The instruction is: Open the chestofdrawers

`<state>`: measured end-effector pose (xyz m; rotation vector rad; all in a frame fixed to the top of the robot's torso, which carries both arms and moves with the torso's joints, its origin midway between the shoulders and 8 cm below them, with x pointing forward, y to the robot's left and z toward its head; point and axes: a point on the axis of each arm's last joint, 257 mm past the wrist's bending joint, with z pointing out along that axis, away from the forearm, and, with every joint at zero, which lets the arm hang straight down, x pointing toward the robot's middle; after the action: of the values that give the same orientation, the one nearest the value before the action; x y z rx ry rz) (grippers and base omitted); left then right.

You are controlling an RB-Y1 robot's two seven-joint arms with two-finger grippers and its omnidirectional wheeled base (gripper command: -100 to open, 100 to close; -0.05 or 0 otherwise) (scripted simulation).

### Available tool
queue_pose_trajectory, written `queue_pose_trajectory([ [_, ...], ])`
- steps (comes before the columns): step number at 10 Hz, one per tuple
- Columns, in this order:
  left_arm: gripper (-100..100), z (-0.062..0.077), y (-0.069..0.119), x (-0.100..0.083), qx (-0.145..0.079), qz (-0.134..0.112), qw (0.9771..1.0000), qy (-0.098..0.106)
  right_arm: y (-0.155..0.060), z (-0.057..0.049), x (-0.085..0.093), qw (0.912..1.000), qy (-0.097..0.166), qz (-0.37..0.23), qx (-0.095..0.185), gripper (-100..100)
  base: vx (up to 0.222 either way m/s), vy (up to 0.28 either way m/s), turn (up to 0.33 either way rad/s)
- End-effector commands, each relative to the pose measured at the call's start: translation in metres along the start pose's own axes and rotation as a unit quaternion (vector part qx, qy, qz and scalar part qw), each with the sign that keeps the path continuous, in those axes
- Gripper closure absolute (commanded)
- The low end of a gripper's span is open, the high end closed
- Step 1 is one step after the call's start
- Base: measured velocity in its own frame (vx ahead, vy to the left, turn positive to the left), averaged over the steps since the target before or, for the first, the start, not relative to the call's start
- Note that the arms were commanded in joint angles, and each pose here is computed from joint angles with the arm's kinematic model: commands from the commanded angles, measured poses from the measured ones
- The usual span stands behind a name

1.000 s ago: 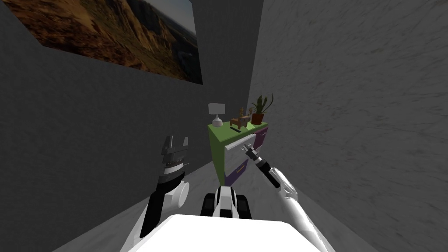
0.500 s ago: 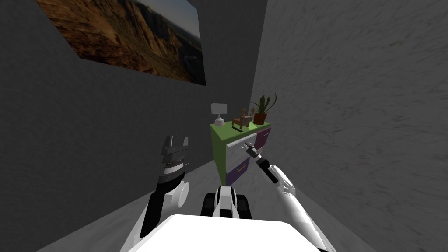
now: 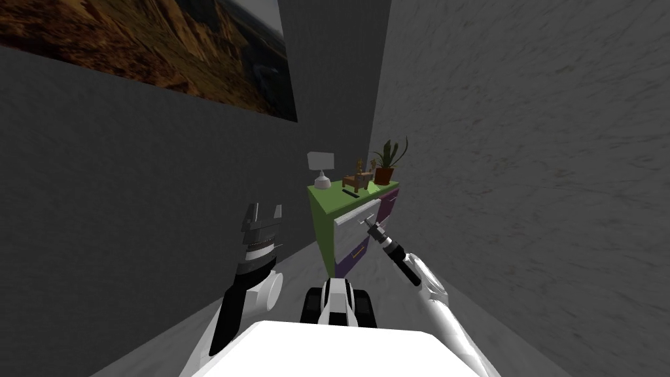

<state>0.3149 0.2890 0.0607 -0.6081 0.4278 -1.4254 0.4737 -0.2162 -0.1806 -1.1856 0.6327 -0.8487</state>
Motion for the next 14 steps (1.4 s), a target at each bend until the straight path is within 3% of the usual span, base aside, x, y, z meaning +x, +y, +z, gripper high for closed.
queue_pose_trajectory([
  [1, 0, 0.000, 0.000, 0.000, 0.000, 0.000, 1.0000, 0.000, 0.001, -0.007, 0.005, 0.9992, -0.005, -0.037, -0.016, -100, -0.025, 0.088, -0.044],
  [5, 0, 0.000, 0.000, 0.000, 0.000, 0.000, 1.0000, 0.000, 0.004, -0.018, 0.016, 0.9940, -0.010, -0.099, -0.046, -100, -0.038, 0.115, -0.053],
  [7, 0, 0.000, 0.000, 0.000, 0.000, 0.000, 1.0000, 0.000, -0.023, -0.005, 0.036, 0.9939, 0.003, -0.107, -0.029, -100, 0.002, 0.044, -0.008],
  [8, 0, 0.000, 0.000, 0.000, 0.000, 0.000, 1.0000, 0.000, -0.019, -0.008, 0.030, 0.9939, 0.001, -0.107, -0.027, -100, 0.022, 0.038, 0.006],
  [9, 0, 0.000, 0.000, 0.000, 0.000, 0.000, 1.0000, 0.000, -0.019, -0.008, 0.031, 0.9939, 0.002, -0.107, -0.027, 100, 0.003, 0.008, -0.002],
  [14, 0, 0.000, 0.000, 0.000, 0.000, 0.000, 1.0000, 0.000, -0.028, -0.009, 0.031, 0.9939, -0.007, -0.108, -0.023, 100, -0.133, -0.082, -0.040],
])
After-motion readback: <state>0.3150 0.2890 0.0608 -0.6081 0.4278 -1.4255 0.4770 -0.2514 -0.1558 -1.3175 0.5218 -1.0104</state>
